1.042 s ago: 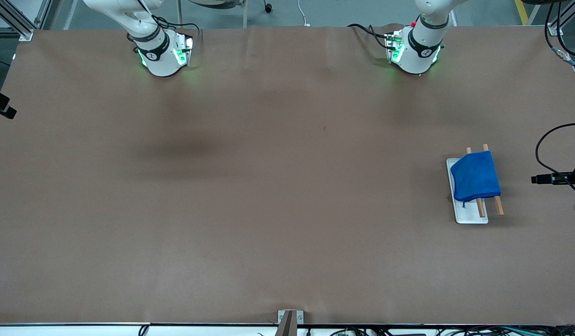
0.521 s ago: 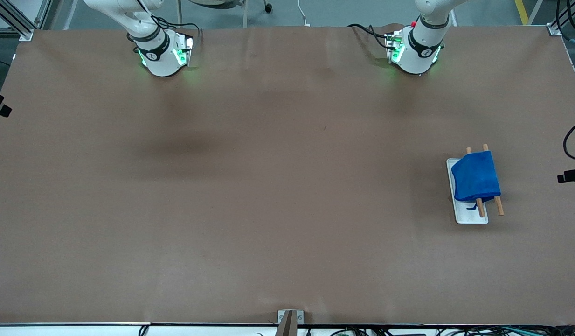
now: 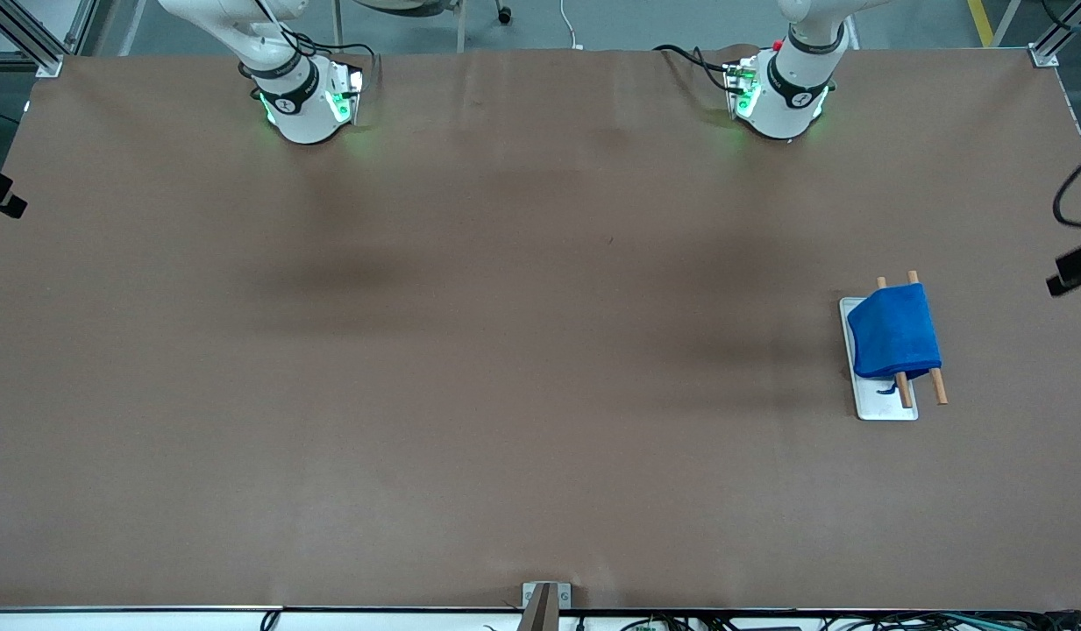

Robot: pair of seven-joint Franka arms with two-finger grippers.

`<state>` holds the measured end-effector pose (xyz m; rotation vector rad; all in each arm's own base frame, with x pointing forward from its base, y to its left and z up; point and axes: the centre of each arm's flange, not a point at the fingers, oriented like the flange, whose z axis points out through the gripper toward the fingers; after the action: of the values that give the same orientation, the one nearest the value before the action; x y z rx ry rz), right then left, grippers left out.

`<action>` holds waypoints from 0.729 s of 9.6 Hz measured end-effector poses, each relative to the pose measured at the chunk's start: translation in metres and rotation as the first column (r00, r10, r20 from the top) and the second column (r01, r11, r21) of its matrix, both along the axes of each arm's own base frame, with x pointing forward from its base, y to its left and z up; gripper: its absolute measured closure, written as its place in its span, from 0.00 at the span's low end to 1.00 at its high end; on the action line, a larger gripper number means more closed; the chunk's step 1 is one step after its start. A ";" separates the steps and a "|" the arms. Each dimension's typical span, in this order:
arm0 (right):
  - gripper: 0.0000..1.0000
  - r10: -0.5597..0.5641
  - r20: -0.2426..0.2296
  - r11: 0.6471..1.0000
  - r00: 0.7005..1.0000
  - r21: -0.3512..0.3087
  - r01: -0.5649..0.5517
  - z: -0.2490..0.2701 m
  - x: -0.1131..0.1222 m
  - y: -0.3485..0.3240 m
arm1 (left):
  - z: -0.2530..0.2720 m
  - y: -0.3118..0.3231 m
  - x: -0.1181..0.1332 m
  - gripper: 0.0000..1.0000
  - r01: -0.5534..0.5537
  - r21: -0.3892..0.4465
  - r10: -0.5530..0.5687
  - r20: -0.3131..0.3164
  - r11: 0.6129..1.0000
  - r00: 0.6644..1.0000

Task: Right arm passes towel to left arm to hang

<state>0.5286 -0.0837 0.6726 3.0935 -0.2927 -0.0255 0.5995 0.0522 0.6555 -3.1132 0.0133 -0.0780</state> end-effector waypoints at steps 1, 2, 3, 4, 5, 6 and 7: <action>0.00 0.000 0.000 1.000 1.000 0.000 0.000 0.000 0.000 0.000 | 0.017 -0.011 -0.012 0.00 0.008 -0.015 -0.008 0.010 1.000 1.000; 0.00 0.000 0.000 1.000 1.000 0.000 0.000 0.000 0.000 0.000 | 0.027 -0.018 -0.024 0.00 0.014 -0.024 -0.014 0.007 1.000 1.000; 0.00 0.003 0.004 1.000 1.000 0.016 -0.003 0.000 0.001 0.002 | 0.029 -0.029 -0.036 0.00 0.024 -0.024 -0.024 -0.006 0.999 1.000; 0.00 0.007 0.010 0.999 1.000 0.036 -0.008 0.000 0.001 0.006 | 0.024 -0.042 -0.046 0.00 0.038 -0.019 -0.038 -0.026 0.999 0.999; 0.00 0.008 0.013 0.999 1.000 0.042 -0.009 0.001 0.002 0.007 | 0.015 -0.055 -0.057 0.00 0.053 -0.016 -0.054 -0.039 0.998 0.998; 0.00 0.008 0.014 0.999 1.000 0.043 -0.009 0.001 0.002 0.007 | 0.009 -0.068 -0.070 0.00 0.071 -0.011 -0.072 -0.031 0.997 0.997; 0.00 0.009 0.013 0.999 1.000 0.043 -0.009 0.000 0.002 0.007 | 0.004 -0.083 -0.084 0.00 0.096 -0.003 -0.096 -0.026 0.995 0.995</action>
<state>0.5304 -0.0769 0.6730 3.1386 -0.2826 -0.0112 0.5159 -0.0305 0.6597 -3.1138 0.1633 -0.0398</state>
